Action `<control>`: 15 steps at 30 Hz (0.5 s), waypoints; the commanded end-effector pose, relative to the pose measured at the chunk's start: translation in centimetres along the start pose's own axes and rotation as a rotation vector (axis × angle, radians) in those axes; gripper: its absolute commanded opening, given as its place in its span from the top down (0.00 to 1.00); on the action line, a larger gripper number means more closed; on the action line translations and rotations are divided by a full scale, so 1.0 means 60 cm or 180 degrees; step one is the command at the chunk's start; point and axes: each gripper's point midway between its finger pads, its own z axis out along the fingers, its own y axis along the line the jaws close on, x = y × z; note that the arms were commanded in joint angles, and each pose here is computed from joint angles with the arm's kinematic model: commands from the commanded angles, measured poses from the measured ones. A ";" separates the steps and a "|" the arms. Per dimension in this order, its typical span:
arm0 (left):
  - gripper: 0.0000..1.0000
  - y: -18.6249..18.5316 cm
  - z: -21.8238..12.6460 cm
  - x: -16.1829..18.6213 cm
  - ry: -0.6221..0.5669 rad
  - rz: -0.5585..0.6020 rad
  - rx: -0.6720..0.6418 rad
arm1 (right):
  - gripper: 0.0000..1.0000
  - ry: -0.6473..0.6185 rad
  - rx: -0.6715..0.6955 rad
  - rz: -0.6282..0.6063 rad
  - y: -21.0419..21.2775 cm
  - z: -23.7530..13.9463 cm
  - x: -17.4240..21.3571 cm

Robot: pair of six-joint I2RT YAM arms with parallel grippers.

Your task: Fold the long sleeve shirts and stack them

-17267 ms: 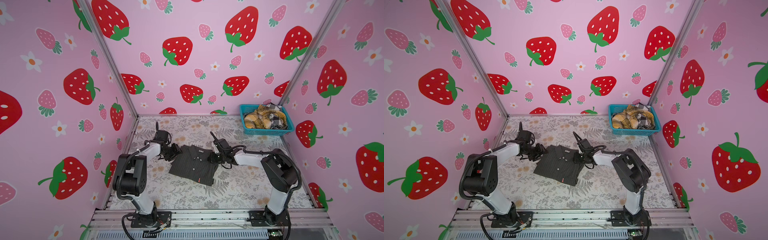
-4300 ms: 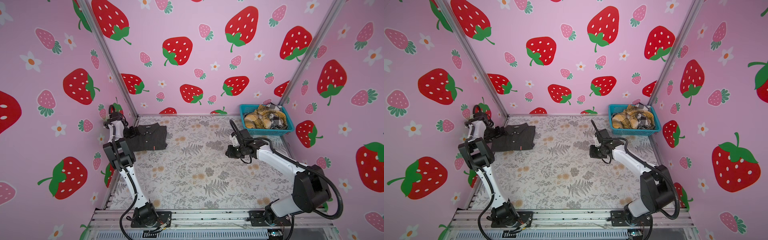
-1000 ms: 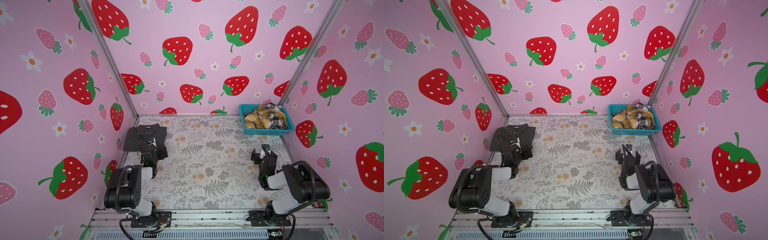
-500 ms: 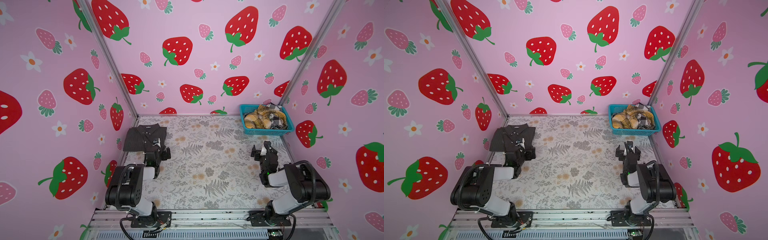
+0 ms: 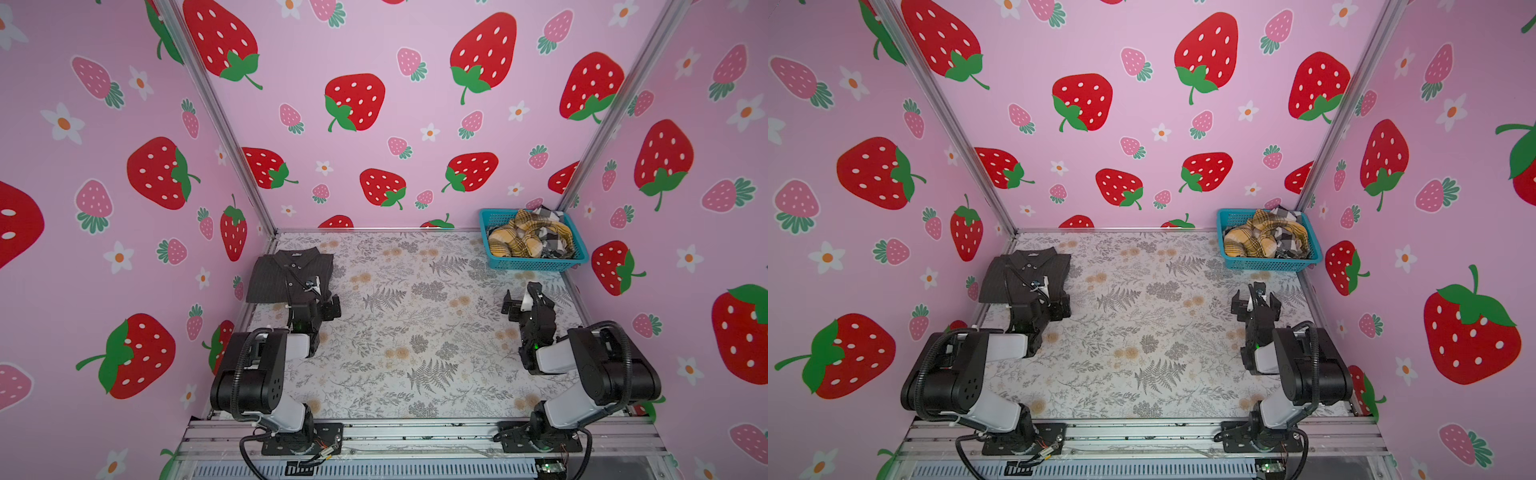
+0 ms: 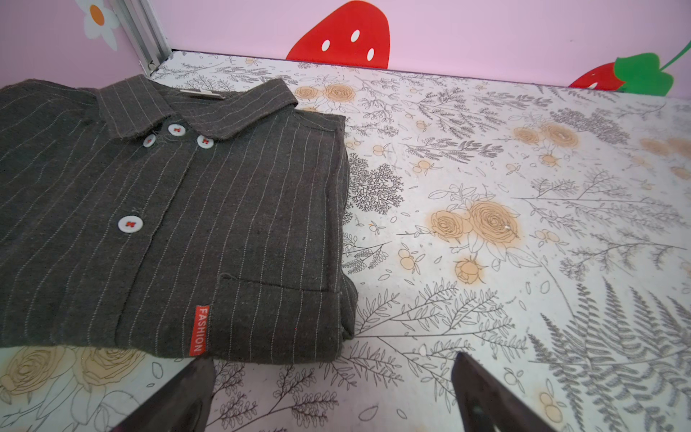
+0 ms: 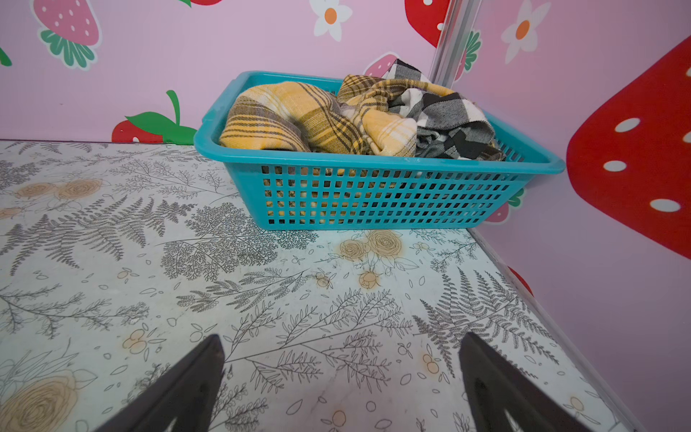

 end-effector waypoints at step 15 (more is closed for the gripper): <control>0.01 0.002 0.002 -0.033 -0.0170 0.0053 -0.0012 | 0.00 -0.0095 -0.0006 0.0003 0.001 0.002 -0.017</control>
